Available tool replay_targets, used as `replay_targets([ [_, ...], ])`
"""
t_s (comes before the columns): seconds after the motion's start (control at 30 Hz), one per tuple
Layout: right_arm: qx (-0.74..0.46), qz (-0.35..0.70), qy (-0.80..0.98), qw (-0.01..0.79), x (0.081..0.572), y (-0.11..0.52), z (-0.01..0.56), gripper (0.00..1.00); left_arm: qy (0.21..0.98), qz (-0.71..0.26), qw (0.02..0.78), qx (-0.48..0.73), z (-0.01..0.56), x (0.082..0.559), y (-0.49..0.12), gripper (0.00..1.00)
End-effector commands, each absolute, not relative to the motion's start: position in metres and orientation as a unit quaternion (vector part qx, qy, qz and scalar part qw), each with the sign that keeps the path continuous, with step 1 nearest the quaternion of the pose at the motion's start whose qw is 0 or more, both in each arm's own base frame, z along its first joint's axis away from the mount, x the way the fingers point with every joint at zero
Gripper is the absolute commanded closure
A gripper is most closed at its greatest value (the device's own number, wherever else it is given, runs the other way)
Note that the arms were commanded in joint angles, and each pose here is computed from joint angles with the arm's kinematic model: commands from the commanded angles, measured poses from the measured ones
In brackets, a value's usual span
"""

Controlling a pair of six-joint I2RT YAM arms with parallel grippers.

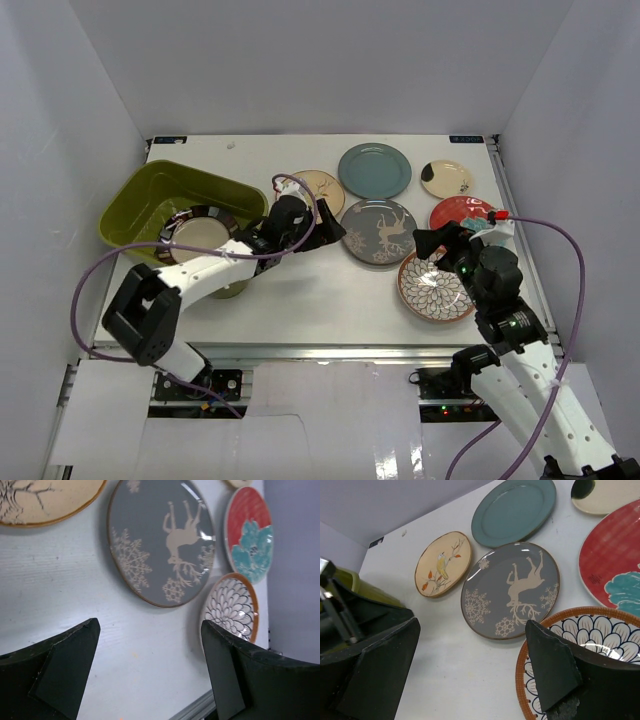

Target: Place the plates into the plastic bin on the countertop

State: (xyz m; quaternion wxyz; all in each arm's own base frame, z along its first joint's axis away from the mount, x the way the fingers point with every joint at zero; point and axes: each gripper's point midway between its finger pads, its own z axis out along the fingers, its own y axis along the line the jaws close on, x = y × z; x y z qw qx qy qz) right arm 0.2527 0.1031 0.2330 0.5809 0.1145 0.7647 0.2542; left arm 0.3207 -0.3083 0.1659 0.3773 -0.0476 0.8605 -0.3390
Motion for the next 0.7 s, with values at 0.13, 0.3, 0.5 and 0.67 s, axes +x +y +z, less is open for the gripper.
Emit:
replay_targets([
  [0.13,0.109,0.241,0.765,0.588,0.252,0.098,0.244,0.08,0.859,-0.328,0.374,-0.119,0.111,0.358,-0.334,0.09],
  [0.3,0.101,0.24,0.772,0.579,0.254,0.102,0.239,0.08,0.876,-0.309,0.35,-0.125,0.064,0.366,-0.344,0.09],
  [0.5,0.09,0.251,0.778,0.569,0.255,0.108,0.235,0.09,0.876,-0.32,0.339,-0.121,0.034,0.376,-0.36,0.19],
  [0.67,0.088,0.259,0.781,0.561,0.254,0.112,0.228,0.1,0.878,-0.326,0.323,-0.139,0.01,0.379,-0.367,0.34],
])
